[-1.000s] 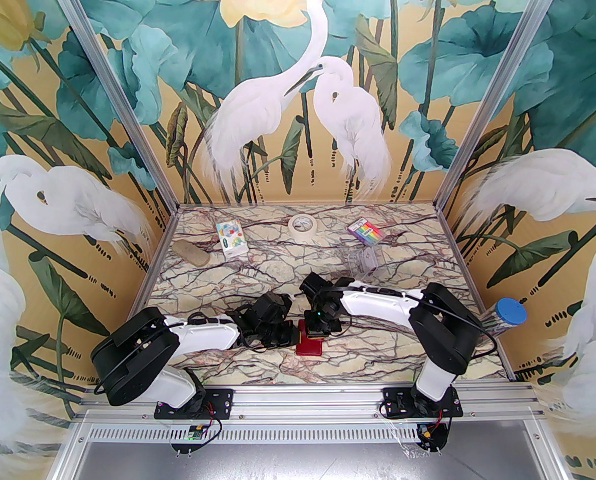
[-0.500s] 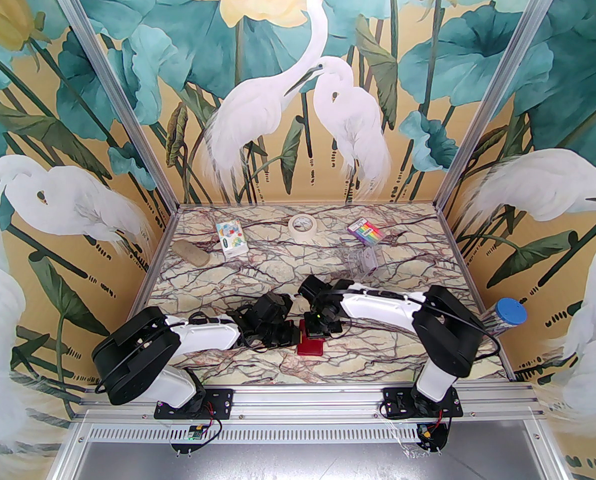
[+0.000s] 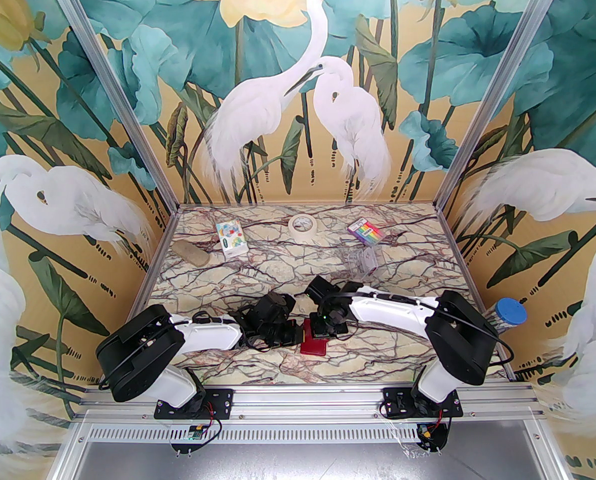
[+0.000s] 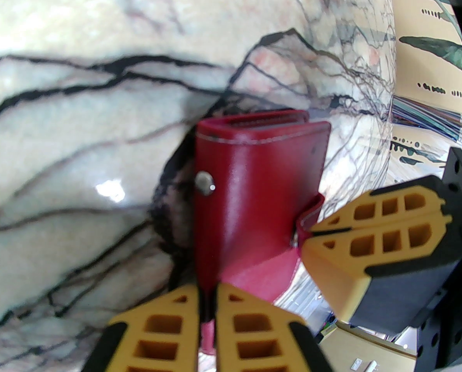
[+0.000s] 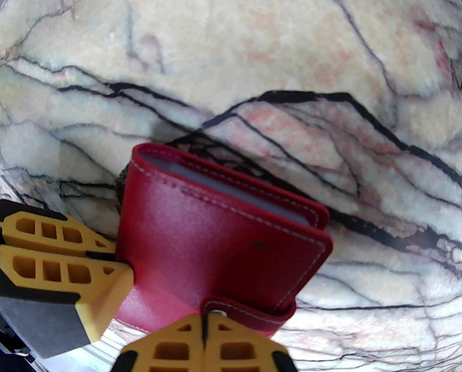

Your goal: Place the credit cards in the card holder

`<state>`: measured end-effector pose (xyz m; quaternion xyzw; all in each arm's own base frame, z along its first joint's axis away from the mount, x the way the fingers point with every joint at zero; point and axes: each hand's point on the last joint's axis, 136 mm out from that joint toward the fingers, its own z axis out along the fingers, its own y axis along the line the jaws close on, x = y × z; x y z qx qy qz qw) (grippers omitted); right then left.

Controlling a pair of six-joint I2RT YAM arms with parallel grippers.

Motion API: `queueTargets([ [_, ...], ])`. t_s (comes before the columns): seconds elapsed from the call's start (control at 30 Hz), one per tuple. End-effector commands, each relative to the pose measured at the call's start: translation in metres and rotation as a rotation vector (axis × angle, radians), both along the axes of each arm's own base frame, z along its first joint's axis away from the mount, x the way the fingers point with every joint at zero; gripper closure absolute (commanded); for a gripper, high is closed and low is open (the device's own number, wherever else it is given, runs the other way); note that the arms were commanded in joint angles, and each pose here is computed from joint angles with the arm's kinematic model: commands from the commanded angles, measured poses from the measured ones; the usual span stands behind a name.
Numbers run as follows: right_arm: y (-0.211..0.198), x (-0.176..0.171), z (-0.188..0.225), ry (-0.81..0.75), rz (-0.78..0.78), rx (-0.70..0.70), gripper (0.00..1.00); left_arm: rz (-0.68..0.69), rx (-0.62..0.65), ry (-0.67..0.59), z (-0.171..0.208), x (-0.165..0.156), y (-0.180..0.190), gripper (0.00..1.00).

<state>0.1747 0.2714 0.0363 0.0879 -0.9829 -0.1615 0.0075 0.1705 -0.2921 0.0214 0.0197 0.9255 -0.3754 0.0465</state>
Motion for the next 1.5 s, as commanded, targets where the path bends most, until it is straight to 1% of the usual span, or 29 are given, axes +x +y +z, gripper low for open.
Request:
queueTargets([
  [0.0, -0.010, 0.000, 0.005, -0.008, -0.003, -0.001, 1.00, 0.006, 0.041, 0.018, -0.011, -0.004, 0.006, 0.90],
  [0.67, -0.005, 0.001, 0.003, 0.018, -0.003, 0.047, 1.00, 0.004, 0.034, 0.011, -0.007, -0.002, 0.005, 0.90],
  [1.07, -0.001, -0.001, -0.012, 0.052, 0.008, 0.038, 1.00, 0.004, 0.036, 0.017, -0.009, -0.003, 0.005, 0.90],
  [1.47, 0.000, -0.002, -0.014, 0.063, 0.009, 0.038, 1.00, 0.004, 0.035, 0.019, -0.010, -0.003, 0.004, 0.90],
])
